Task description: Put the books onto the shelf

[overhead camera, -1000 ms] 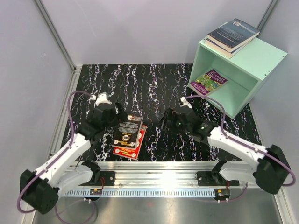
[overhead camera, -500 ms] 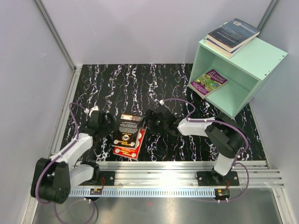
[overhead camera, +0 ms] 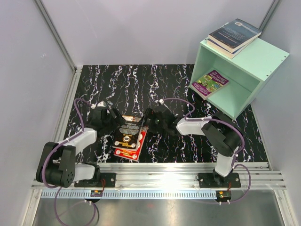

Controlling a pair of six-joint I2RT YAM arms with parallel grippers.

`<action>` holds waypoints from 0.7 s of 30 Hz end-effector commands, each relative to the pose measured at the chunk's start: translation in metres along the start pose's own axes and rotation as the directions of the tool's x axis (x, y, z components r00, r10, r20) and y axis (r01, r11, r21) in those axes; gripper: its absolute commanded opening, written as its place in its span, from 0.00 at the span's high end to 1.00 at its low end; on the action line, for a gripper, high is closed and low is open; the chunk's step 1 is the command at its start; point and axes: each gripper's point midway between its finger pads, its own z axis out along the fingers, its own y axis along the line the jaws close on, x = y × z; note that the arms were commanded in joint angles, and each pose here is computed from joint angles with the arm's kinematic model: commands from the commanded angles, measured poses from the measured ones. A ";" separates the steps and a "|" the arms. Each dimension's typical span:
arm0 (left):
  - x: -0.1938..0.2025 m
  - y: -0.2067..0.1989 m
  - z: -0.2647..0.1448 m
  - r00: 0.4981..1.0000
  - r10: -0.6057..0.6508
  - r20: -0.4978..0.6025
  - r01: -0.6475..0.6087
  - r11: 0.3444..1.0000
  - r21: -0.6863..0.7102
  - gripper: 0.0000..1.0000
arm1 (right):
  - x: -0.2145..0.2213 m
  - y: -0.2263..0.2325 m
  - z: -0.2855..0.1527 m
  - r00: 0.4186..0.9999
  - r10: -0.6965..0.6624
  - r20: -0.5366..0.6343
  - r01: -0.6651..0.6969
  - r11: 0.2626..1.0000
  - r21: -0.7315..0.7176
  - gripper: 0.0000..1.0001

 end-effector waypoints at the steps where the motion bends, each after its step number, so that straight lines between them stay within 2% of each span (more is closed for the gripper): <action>1: 0.011 0.001 0.003 0.999 -0.009 -0.051 0.009 1.000 0.013 0.05 | -0.031 -0.013 0.008 0.996 -0.040 0.076 0.034 0.996 0.083 0.00; 5: 0.011 0.001 0.003 0.998 -0.006 -0.056 0.007 1.000 0.013 0.06 | -0.051 -0.012 0.018 0.995 -0.043 0.094 0.036 0.997 0.074 0.00; 8: 0.011 0.001 0.005 0.998 -0.008 -0.058 0.009 1.000 0.011 0.06 | -0.051 -0.005 0.034 0.996 -0.056 0.065 0.053 0.997 0.050 0.01; 13: 0.015 0.002 0.008 0.997 -0.018 -0.076 0.018 1.000 0.008 0.08 | -0.026 0.008 0.054 1.000 0.010 -0.010 -0.010 0.999 -0.042 0.04; 17: 0.016 0.002 0.009 0.997 -0.019 -0.081 0.019 1.000 0.006 0.08 | -0.006 0.009 0.054 0.999 0.029 -0.034 -0.031 0.998 -0.049 0.07; 21: 0.014 0.000 0.011 0.997 -0.016 -0.071 0.017 1.000 0.018 0.08 | -0.001 0.000 0.045 0.999 0.040 -0.028 -0.041 0.998 -0.037 0.17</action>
